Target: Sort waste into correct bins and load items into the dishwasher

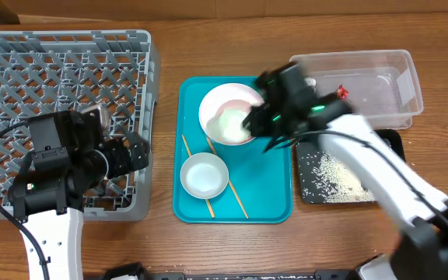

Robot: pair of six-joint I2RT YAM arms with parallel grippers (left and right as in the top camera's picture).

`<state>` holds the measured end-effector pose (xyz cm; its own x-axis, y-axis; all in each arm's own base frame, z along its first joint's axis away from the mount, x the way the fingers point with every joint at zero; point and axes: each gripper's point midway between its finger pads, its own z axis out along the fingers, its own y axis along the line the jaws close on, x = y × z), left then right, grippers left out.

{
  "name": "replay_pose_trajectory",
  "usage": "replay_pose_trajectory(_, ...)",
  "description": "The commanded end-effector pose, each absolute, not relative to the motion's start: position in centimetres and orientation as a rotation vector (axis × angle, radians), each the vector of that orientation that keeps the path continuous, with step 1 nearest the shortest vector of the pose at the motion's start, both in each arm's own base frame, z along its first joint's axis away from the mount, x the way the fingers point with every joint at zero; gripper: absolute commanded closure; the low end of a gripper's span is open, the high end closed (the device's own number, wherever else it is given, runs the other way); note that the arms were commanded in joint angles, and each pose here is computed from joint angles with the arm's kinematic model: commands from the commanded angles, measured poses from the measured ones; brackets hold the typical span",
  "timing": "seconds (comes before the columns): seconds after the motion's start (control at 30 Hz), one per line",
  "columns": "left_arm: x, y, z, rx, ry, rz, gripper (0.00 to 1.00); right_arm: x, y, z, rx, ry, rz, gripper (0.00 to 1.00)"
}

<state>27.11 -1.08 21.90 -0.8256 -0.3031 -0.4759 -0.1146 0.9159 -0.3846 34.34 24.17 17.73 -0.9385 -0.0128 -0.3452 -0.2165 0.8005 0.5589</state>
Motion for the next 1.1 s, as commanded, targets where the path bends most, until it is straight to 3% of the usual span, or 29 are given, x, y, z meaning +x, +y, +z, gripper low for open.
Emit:
replay_pose_trajectory(0.0,28.2,-5.5,23.7,-0.100,2.464,-0.705,0.00,34.6,23.1,21.0,-0.141,2.598,1.035,0.96)
replay_pose_trajectory(0.27,30.1,-14.4,25.8,0.300,2.303,-1.078,0.00,31.9,25.6,25.4,-0.311,2.463,1.559,0.96)
replay_pose_trajectory(0.5,29.9,-20.3,28.2,0.602,2.086,-1.339,0.02,29.7,26.7,28.6,-0.469,2.328,1.829,0.96)
replay_pose_trajectory(0.83,29.4,-22.2,29.8,0.731,1.956,-1.409,0.22,29.1,26.8,29.3,-0.504,2.297,1.891,0.96)
replay_pose_trajectory(0.9,29.4,-22.2,29.9,0.733,1.952,-1.407,0.20,29.1,26.8,29.3,-0.501,2.301,1.894,0.96)
replay_pose_trajectory(0.93,29.5,-22.2,29.9,0.735,1.948,-1.405,0.11,29.0,26.8,29.2,-0.494,2.310,1.897,0.96)
replay_pose_trajectory(1.07,29.8,-22.2,30.3,0.749,1.918,-1.389,0.08,28.7,26.8,29.0,-0.475,2.334,1.905,0.96)
